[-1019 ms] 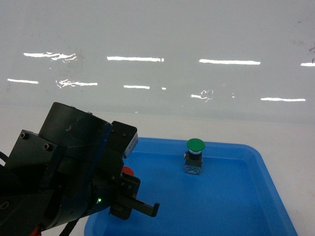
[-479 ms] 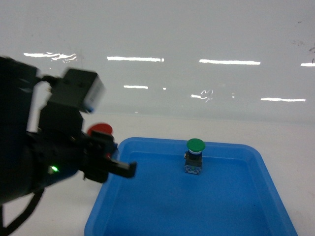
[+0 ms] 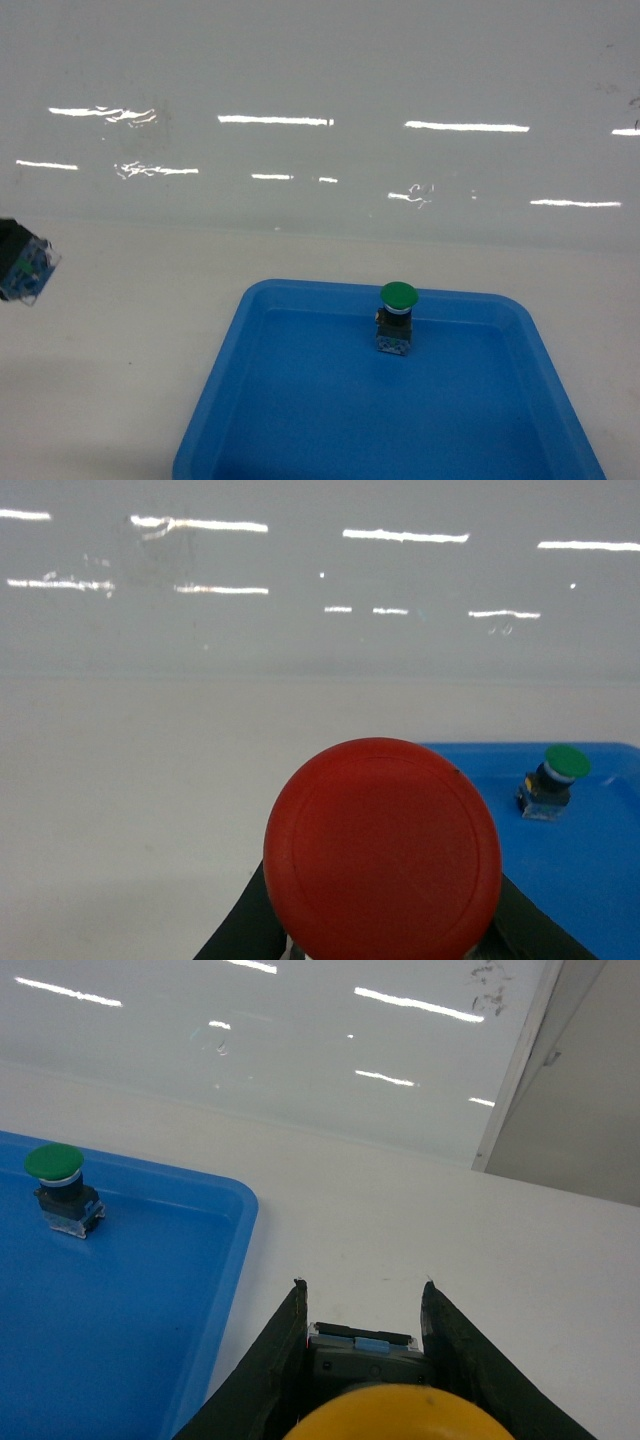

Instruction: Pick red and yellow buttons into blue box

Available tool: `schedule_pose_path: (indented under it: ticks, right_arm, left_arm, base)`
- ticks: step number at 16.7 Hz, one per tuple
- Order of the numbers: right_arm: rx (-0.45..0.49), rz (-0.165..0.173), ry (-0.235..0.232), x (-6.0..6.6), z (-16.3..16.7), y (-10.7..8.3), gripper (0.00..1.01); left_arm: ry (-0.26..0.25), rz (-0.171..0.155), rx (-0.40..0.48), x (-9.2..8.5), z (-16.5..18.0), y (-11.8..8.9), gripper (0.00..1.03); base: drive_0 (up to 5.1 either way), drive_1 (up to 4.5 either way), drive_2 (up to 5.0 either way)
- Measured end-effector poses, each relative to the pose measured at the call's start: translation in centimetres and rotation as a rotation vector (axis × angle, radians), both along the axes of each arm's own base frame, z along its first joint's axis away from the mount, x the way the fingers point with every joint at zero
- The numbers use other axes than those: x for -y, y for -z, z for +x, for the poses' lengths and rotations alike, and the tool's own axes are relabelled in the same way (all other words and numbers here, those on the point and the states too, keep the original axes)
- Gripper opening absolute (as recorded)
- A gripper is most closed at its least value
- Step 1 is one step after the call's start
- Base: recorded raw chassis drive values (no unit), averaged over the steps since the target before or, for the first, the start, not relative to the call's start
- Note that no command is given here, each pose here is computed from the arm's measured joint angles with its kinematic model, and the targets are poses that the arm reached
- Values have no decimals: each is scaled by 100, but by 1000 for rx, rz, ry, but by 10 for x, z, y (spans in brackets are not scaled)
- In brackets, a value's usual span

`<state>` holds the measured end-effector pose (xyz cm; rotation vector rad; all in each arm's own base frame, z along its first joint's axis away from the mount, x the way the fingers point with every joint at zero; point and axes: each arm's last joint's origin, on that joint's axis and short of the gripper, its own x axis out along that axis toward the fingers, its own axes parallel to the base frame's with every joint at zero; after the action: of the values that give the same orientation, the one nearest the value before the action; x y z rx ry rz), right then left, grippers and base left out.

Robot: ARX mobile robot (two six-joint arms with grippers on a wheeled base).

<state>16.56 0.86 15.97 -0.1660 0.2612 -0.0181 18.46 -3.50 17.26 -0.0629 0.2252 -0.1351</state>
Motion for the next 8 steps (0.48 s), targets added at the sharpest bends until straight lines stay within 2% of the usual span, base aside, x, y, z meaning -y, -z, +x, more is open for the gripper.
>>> schedule_pose_path:
  ticks: [1,3,5,8]
  right_arm:
    - [0,0,0,0,0,0,30]
    - [0,0,0,0,0,0,30]
    - [-2,0,0,0,0,0,30]
    - [1,0,-1,0,0,0,30]
  left_arm:
    - [-12,17,57,1,-2,-6,25]
    - [-13,42,54,1,-2,-6,25]
    - [-13,43,53,1,-2,-5,25]
    - [-17,44,51,1,-2,-5,25]
  base:
    - [0,0,0]
    - [0,0,0]
    - [-257,-220,510]
    - [4,-396,403]
